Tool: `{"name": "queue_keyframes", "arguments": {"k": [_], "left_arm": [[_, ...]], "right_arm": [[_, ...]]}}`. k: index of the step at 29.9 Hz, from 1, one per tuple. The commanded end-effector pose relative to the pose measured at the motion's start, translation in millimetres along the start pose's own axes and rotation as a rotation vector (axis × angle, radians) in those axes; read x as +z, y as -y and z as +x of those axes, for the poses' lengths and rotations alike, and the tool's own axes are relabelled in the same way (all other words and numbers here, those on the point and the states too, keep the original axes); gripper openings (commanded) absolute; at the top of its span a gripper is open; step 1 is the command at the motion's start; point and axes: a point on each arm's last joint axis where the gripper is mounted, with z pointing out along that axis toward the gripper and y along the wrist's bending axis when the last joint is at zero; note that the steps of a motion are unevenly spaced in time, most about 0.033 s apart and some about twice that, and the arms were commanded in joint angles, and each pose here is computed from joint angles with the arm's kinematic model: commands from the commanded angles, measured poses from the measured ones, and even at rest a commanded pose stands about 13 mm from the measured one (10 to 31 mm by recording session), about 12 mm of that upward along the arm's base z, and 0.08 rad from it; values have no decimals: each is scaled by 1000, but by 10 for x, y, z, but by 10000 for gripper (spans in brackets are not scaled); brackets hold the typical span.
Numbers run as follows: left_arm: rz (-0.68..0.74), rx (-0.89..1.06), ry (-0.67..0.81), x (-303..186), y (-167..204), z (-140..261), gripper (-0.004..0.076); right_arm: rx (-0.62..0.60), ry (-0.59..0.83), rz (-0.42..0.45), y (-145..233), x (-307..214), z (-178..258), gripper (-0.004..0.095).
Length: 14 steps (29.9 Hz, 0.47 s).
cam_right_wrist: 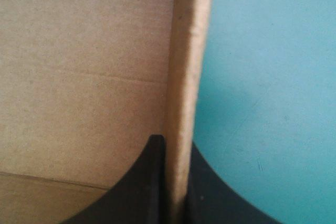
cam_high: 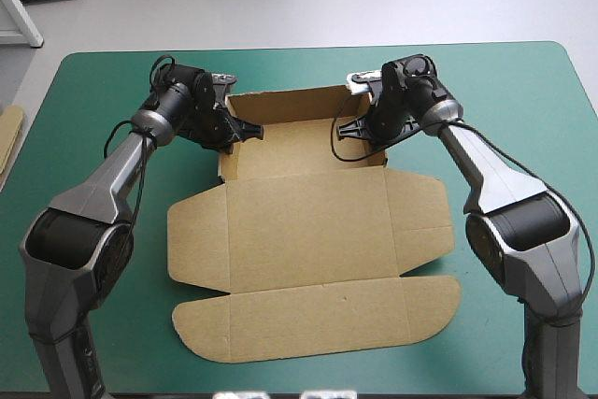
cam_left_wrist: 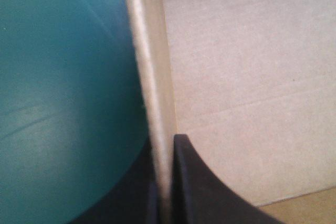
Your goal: Fold the box
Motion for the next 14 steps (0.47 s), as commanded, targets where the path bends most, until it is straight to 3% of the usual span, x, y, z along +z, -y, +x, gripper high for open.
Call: {"name": "queue_keyframes", "arguments": {"k": [1,14], "left_arm": [[-25,53,94,-280,0,-60,-8],[-22,65,104,-239,4,-80,20]], "right_arm": [[-40,23,24,54,-221,-4,1],[-53,14,31,59,-161,-11,22]]}}
